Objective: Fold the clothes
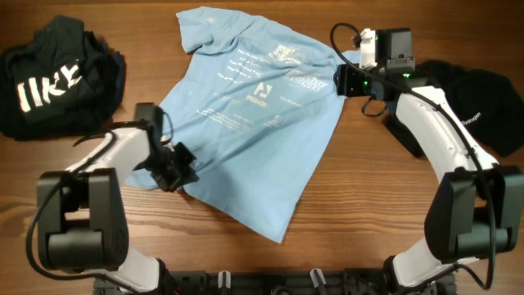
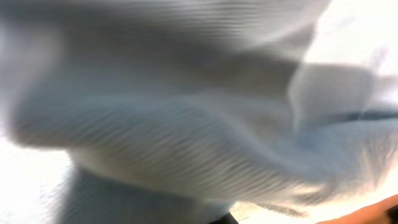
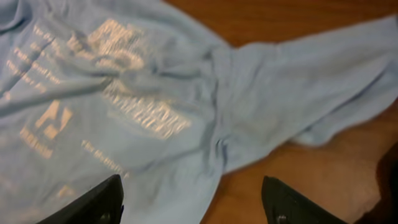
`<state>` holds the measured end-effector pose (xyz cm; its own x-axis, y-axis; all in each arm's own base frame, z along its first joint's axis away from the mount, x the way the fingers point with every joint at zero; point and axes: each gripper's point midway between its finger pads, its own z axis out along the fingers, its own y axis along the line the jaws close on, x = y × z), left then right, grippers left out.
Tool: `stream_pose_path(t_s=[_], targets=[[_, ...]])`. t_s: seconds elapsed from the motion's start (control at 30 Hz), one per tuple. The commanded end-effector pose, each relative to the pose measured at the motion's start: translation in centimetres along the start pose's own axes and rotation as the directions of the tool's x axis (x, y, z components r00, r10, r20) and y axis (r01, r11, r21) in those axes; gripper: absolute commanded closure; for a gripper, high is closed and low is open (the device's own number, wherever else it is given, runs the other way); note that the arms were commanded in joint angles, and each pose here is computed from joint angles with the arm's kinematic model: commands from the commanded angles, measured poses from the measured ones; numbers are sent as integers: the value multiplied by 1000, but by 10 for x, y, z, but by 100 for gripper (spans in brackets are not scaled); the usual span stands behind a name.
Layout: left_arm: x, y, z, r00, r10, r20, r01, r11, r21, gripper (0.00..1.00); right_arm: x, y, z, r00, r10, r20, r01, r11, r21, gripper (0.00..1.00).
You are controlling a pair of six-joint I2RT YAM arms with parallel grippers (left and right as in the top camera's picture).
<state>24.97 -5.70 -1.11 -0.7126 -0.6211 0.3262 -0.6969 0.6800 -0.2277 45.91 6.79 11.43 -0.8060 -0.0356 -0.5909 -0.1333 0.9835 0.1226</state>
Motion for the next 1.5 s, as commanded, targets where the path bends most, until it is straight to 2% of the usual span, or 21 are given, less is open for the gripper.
stream_pose_path(t_s=[0.0, 0.1, 0.27, 0.57, 0.7, 0.83, 1.03, 1.3, 1.47], targets=[[-29, 87, 13, 985, -121, 125, 152, 948, -279, 96, 3, -16, 25, 998, 68, -11, -67, 995, 73, 29], [-31, 88, 12, 982, -145, 122, 173, 951, -257, 96, 6, -21, 49, 995, 102, -3, -102, 991, 87, 30], [-27, 77, 16, 990, -116, 78, 130, 970, -206, 96, 13, -25, 88, 990, 138, 8, -139, 987, 81, 41], [-20, 63, 19, 999, -24, 25, 28, 987, -155, 96, 37, -32, 122, 985, 171, -30, -167, 981, 98, 86], [-20, 58, 18, 999, 36, 28, -31, 989, -144, 96, 64, -42, 120, 967, 228, -116, -206, 962, 178, 95], [-24, 48, 12, 995, 69, 67, -61, 991, -123, 96, 108, -56, 106, 904, 340, -258, -268, 922, 279, 96], [-34, 37, 6, 987, 96, 126, -85, 992, -88, 96, 164, -82, 73, 754, 515, -407, -337, 836, 433, 96], [-43, 30, 5, 974, 161, 161, -151, 986, -74, 96, 207, -99, 29, 568, 677, -468, -367, 717, 592, 96], [-50, 20, 5, 959, 200, 200, -191, 980, -63, 96, 218, -97, 5, 506, 721, -473, -342, 672, 657, 96]])
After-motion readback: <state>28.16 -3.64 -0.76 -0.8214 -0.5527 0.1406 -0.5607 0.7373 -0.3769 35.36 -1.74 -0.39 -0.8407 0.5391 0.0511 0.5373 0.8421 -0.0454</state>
